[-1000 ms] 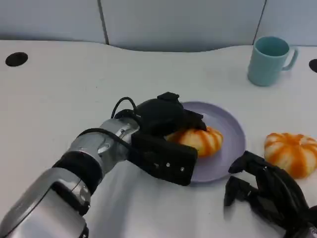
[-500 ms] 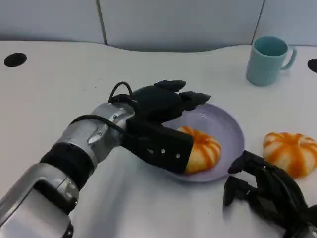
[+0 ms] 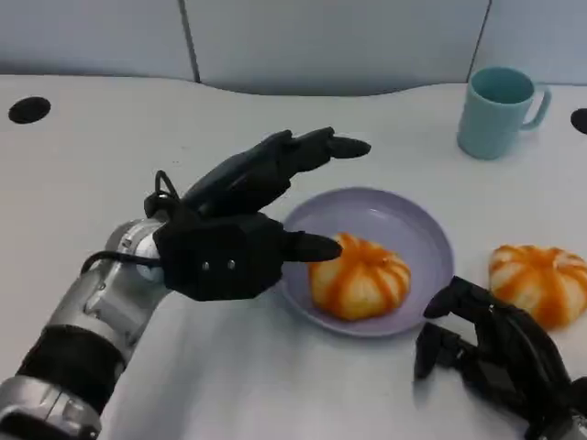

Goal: Grasp the bread from the table and place it into the plate.

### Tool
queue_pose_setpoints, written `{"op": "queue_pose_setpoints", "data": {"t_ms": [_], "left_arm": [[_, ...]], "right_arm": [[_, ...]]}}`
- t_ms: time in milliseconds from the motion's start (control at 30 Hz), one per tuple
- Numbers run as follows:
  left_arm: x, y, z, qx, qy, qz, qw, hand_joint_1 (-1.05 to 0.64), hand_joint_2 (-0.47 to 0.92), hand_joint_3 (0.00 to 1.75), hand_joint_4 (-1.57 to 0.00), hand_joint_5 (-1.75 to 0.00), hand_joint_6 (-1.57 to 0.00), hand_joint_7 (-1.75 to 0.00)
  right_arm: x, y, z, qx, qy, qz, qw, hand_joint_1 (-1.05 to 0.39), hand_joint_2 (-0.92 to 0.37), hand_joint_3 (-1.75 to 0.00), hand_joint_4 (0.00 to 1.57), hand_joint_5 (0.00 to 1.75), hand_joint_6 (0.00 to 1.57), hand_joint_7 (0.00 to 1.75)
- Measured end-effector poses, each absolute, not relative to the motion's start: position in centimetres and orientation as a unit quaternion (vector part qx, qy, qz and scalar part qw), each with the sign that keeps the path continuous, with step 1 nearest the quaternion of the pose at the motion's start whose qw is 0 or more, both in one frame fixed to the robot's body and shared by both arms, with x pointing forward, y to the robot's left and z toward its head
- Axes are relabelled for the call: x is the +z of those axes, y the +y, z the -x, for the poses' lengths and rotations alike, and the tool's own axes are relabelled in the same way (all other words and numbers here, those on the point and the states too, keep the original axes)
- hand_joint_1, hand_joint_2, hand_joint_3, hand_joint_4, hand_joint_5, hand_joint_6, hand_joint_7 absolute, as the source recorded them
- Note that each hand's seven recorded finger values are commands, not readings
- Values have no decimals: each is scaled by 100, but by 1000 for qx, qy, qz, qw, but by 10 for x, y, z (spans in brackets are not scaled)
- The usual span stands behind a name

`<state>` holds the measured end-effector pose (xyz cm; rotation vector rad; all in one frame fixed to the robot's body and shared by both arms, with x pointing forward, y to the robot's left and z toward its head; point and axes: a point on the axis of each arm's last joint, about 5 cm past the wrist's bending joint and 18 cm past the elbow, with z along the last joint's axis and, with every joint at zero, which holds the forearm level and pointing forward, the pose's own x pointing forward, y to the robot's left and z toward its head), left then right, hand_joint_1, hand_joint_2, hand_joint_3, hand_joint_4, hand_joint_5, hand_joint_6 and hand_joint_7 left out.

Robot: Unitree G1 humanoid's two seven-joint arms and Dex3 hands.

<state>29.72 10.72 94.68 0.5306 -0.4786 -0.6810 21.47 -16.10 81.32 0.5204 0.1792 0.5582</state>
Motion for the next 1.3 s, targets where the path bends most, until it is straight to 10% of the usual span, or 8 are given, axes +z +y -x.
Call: {"op": "queue_pose_setpoints", "data": {"t_ms": [433, 500, 600, 733, 1300], "left_arm": [[925, 132, -261, -250, -228, -56, 939, -80, 92, 33, -34, -101, -51, -46], [924, 135, -257, -240, -225, -32, 944, -65, 92, 38, -49, -159, -52, -123], [904, 146, -226, -171, -201, 92, 960, -61, 92, 40, -59, -173, -48, -156], [877, 164, -194, -113, -121, 141, 976, -60, 92, 40, -60, -175, -47, -161], [849, 168, -167, -89, -56, 259, 960, -50, 92, 32, -78, -175, -51, -175]], "right_arm": [[813, -162, -214, 266, 90, -252, 926, -49, -92, -30, 69, 164, 58, 130], [814, -161, -215, 267, 86, -252, 926, -51, -92, -30, 69, 165, 57, 131], [813, -163, -214, 255, 75, -246, 932, -53, -92, -32, 69, 168, 55, 135], [811, -169, -214, 237, 73, -240, 938, -53, -92, -32, 68, 169, 54, 136], [809, -172, -216, 230, 69, -230, 943, -51, -92, -34, 66, 169, 55, 133]]}}
